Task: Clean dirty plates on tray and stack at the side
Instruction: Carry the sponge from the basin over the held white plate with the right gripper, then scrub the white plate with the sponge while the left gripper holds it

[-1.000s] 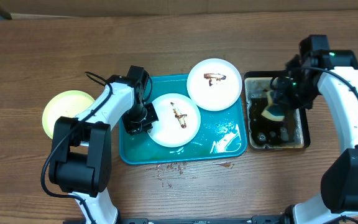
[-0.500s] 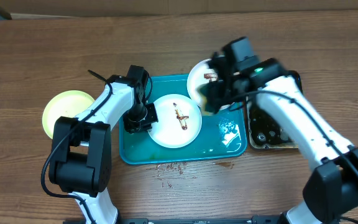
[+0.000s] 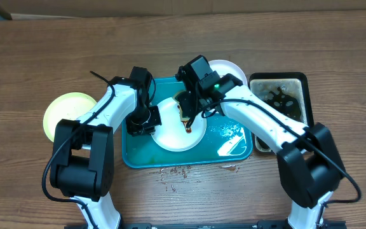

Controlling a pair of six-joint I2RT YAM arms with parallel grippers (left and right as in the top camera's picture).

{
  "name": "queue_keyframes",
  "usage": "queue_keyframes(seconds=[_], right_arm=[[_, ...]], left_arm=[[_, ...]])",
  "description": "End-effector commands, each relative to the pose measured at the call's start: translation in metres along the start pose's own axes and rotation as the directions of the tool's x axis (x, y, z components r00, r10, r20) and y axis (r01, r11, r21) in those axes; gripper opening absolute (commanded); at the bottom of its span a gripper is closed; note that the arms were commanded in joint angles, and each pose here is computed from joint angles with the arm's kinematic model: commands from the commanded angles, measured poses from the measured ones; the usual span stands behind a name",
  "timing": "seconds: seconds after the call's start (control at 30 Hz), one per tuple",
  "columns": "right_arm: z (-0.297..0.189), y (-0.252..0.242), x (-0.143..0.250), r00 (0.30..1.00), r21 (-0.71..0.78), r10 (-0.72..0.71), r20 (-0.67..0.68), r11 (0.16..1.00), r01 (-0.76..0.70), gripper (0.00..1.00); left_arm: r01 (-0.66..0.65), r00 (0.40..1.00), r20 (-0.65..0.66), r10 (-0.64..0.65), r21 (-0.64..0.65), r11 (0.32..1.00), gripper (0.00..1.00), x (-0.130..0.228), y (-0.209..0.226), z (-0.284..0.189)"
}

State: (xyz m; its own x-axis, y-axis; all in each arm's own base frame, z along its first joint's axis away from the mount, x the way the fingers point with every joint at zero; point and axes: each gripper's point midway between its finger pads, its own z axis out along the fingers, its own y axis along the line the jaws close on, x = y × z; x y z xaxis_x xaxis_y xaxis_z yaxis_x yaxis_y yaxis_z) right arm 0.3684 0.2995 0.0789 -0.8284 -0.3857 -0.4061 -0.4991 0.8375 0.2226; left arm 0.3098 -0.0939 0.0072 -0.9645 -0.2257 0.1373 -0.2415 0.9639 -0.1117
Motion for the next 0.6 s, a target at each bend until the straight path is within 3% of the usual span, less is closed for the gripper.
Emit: queue_keyframes(seconds=[0.0,0.57], right_arm=[[0.018,-0.005,0.000,0.999,0.022,-0.033,-0.005,0.999,0.033,0.04],[0.046,-0.013,-0.016,0.977,0.063,-0.205,0.058,0.978,0.201,0.04]], left_arm=[[-0.027,1.000,0.007,0.027,-0.030,0.999,0.04,0.000,0.005,0.001],[-0.041,0.999,0.006,0.041,-0.031,0.999,0.04,0.002,0.001,0.002]])
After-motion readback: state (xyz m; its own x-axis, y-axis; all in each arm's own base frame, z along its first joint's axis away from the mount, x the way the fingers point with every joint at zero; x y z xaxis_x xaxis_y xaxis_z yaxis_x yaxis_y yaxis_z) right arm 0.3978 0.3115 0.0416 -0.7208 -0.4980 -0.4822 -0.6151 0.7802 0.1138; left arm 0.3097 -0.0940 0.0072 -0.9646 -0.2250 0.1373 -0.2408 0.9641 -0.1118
